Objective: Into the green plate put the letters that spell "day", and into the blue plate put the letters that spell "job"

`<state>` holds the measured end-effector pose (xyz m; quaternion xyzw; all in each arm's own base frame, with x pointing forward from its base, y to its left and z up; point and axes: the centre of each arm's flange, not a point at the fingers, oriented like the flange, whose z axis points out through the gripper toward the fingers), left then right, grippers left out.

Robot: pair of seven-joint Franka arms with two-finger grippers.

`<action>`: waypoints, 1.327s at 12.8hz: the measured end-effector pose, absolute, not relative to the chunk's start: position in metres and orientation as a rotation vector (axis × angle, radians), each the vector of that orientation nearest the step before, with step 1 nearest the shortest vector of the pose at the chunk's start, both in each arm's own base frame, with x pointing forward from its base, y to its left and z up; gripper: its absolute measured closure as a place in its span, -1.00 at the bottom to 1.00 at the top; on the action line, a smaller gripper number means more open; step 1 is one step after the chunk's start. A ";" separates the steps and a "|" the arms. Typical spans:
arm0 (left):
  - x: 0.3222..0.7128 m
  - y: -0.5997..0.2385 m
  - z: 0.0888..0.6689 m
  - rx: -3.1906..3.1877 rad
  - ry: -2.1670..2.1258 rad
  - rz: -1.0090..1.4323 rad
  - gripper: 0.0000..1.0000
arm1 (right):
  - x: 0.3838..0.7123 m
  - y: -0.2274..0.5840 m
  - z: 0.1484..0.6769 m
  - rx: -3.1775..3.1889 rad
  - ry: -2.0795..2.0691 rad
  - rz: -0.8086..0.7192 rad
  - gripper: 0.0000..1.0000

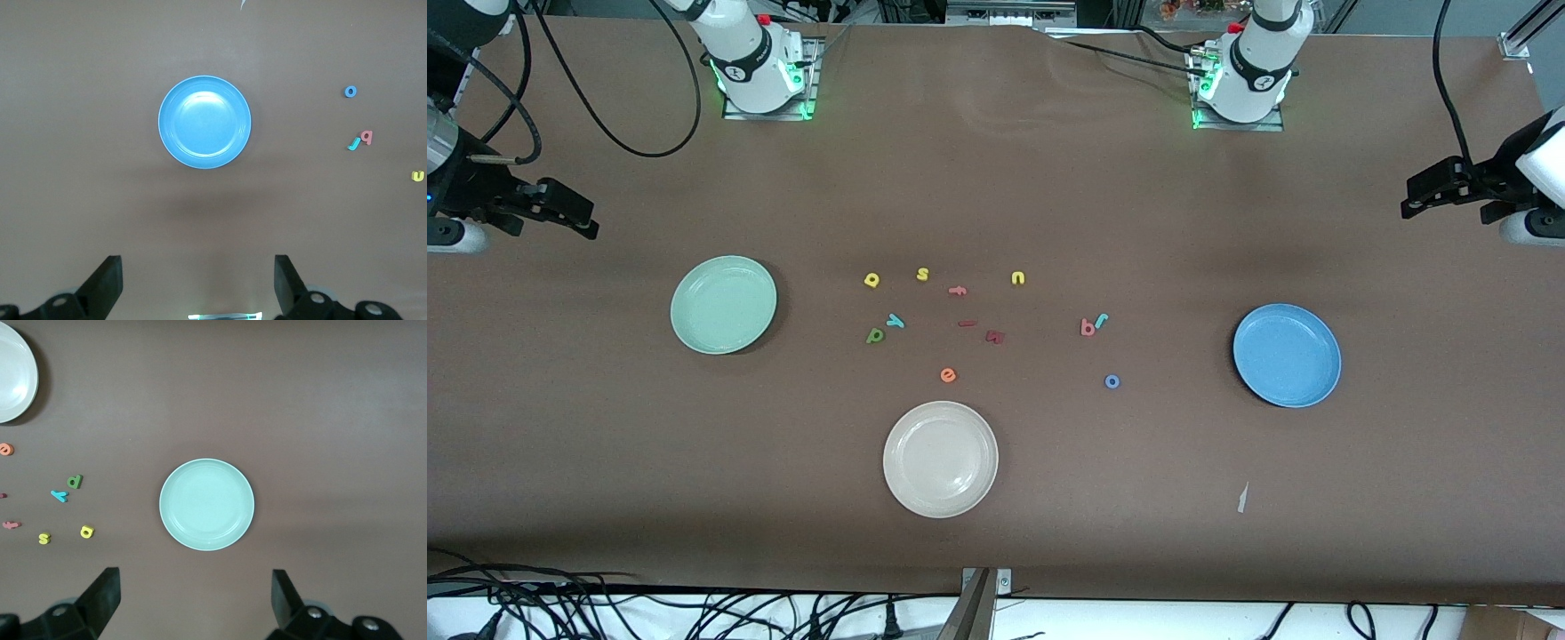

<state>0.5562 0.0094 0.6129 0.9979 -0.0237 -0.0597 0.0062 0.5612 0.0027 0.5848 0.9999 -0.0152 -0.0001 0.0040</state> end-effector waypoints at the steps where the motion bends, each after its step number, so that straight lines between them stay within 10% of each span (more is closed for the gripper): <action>1: 0.556 0.009 0.613 3.123 -0.074 -0.187 -1.00 | 0.561 0.005 0.585 3.133 -0.043 0.000 -1.00; 17: 0.556 0.009 0.613 3.123 -0.076 -0.187 -1.00 | 0.561 0.007 0.585 3.133 -0.037 -0.001 -1.00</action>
